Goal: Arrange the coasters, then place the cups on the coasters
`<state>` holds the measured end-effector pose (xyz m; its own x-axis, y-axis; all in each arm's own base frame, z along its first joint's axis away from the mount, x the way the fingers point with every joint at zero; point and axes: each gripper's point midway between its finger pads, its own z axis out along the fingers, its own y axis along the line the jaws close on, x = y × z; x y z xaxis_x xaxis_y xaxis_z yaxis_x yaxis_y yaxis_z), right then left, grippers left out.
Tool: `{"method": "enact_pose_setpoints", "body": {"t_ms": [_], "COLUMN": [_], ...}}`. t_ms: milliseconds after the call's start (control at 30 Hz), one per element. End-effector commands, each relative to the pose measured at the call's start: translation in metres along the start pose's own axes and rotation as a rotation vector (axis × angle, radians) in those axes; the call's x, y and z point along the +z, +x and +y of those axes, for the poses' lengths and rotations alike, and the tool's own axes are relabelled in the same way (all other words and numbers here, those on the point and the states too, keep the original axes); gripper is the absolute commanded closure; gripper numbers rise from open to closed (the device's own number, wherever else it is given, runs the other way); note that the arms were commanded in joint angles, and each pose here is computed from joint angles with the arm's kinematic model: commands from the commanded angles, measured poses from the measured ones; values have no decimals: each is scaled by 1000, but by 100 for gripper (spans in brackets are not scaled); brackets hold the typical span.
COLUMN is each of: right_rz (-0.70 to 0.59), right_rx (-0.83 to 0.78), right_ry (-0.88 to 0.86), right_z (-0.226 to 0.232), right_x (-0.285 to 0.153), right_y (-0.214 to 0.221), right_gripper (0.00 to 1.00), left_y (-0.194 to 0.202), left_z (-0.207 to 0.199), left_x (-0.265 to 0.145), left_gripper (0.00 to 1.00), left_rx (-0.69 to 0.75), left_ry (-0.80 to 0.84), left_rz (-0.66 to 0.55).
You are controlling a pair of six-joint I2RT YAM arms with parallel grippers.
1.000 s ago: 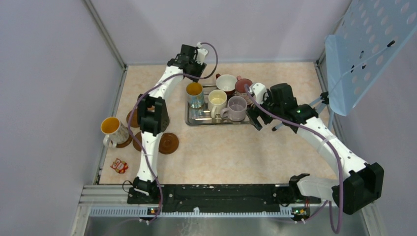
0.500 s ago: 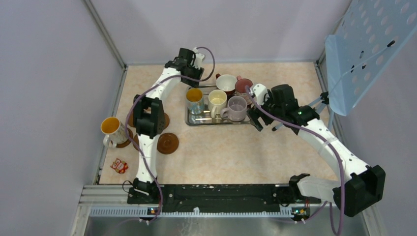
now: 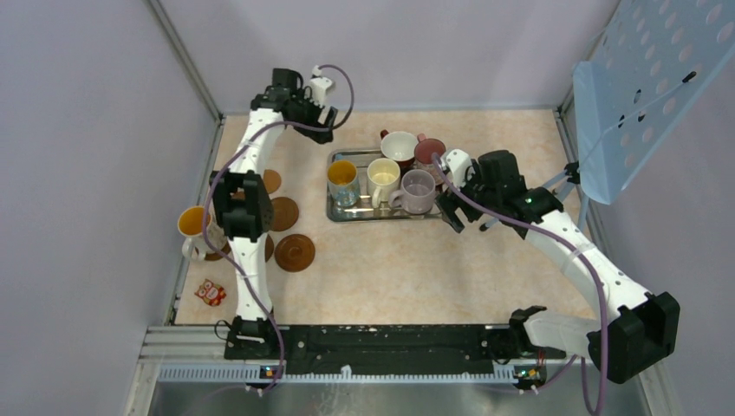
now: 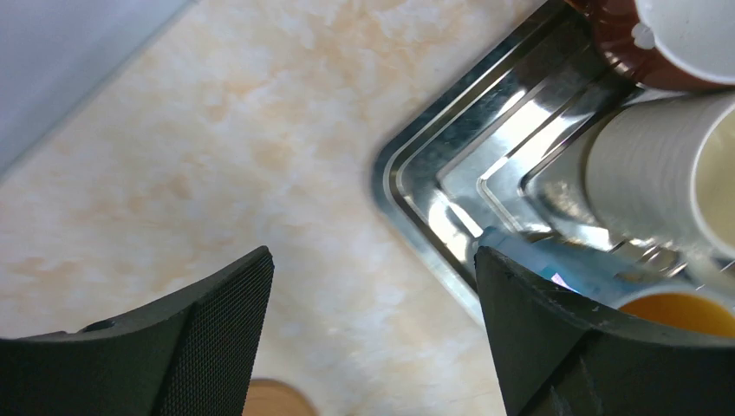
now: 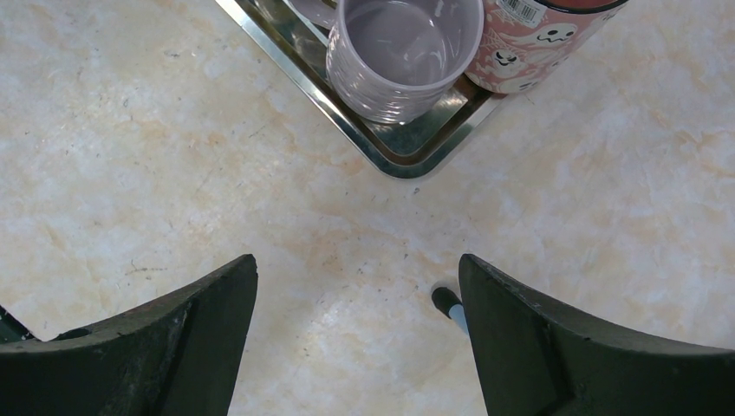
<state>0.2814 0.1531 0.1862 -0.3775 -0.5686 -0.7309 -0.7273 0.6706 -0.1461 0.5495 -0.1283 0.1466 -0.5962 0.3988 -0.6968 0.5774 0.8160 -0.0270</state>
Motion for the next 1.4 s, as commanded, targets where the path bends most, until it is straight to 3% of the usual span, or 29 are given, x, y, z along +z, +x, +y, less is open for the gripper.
{"method": "enact_pose_setpoints", "body": {"t_ms": [0,233,433,667,1100,1367], "right_rz": [-52,-42,-29,-14,8,3], "right_rx": [-20,-26,-24,-23,24,23], "right_ry": [7,1,-9,-11,-9,-9], "right_z": [-3,-2,-1,0,-3,-4], "right_x": [-7,-5,-4,-6,-7,-7], "right_y": [-12,-11,-7,-2,13,11], "right_gripper": [15,15,15,15,15,15], "left_y": [-49,5,21,26,54,72], "left_z": [-7,-28,-48,-62,-81,-96], "left_x": [-63,-59,-56,-37,-11,-17], "left_gripper": [8,17,18,17,13,20], "left_rx": [405,853,1154,1276,1472,1470], "left_ry": [117,334,480,540,636,719], "left_rz": [-177,-83,-133,-178,-92,-55]}}
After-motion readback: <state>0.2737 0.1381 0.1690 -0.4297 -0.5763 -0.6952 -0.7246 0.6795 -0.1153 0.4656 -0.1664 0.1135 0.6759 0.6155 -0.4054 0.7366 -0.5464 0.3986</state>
